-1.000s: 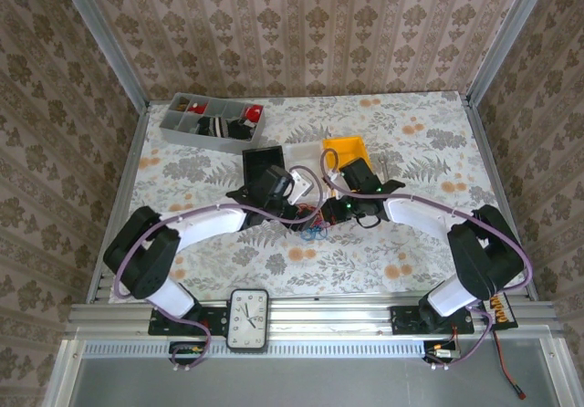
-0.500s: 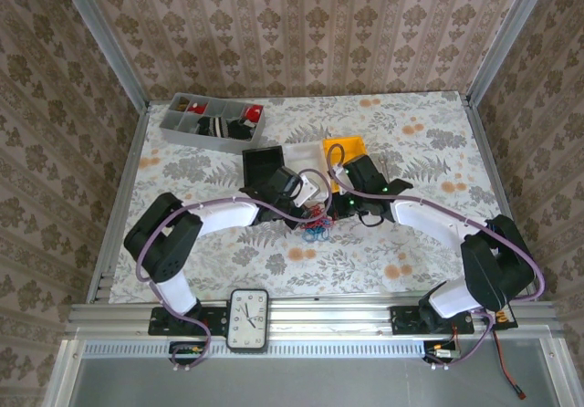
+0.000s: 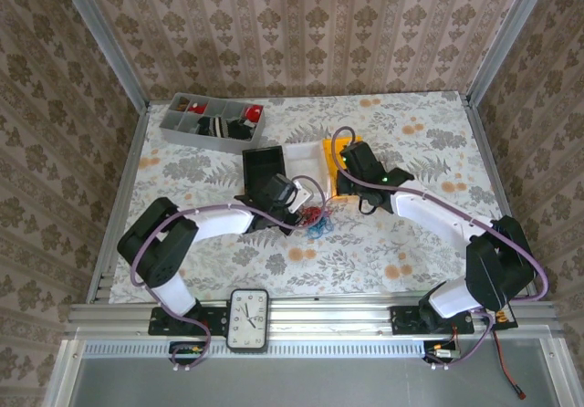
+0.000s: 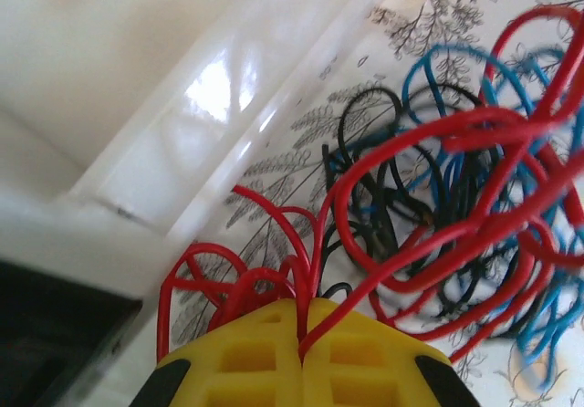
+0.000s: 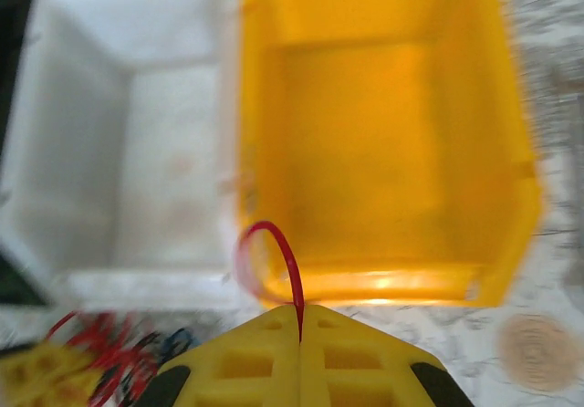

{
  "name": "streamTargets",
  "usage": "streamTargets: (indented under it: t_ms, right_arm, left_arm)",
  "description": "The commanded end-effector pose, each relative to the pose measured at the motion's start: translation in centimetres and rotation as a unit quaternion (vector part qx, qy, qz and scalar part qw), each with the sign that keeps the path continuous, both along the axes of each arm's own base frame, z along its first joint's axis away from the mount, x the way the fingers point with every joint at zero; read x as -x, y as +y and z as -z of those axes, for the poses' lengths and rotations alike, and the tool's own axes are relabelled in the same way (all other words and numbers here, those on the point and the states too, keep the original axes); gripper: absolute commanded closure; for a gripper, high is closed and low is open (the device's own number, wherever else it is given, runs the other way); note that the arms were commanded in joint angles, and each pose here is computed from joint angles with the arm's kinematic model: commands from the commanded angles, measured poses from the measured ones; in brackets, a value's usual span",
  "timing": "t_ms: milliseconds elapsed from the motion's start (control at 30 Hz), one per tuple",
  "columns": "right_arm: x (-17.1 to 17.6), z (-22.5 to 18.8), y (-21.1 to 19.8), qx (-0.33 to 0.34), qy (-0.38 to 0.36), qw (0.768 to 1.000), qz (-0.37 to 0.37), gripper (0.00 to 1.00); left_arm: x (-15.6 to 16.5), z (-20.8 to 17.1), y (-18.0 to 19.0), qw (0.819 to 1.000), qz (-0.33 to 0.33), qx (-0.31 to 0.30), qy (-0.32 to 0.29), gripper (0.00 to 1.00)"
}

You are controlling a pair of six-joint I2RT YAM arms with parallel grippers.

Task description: Untangle the cables

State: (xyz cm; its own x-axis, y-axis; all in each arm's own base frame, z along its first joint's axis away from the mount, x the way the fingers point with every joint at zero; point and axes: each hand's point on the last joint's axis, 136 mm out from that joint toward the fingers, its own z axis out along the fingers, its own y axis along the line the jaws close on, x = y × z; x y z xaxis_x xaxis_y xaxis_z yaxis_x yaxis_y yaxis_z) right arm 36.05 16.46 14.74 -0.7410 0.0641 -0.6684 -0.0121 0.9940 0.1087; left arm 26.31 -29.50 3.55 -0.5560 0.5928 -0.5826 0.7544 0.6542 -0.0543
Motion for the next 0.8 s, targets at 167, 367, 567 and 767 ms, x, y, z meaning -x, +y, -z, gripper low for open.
streamTargets:
  t_ms: [167, 367, 567, 767]
  right_arm:
    - [-1.8, -4.5, -9.0, 0.121, -0.061, 0.972, 0.191, 1.0]
    - [-1.2, -5.2, -13.7, 0.126, -0.05, 0.955, 0.262, 1.0]
    - [-0.5, -6.9, -17.2, 0.145, -0.073, 0.935, 0.314, 1.0]
    - [0.2, -7.6, -20.5, 0.16, -0.074, 0.915, 0.362, 1.0]
  left_arm:
    - [2.3, 3.2, 5.0, 0.995, -0.066, -0.06, 0.05, 1.0]
    - [2.2, 3.5, 6.7, 0.99, -0.109, -0.06, 0.064, 1.0]
    - [2.0, 3.1, 8.4, 0.984, -0.16, -0.048, 0.064, 1.0]
    - [1.5, 2.6, 10.9, 0.971, -0.226, -0.059, 0.05, 1.0]
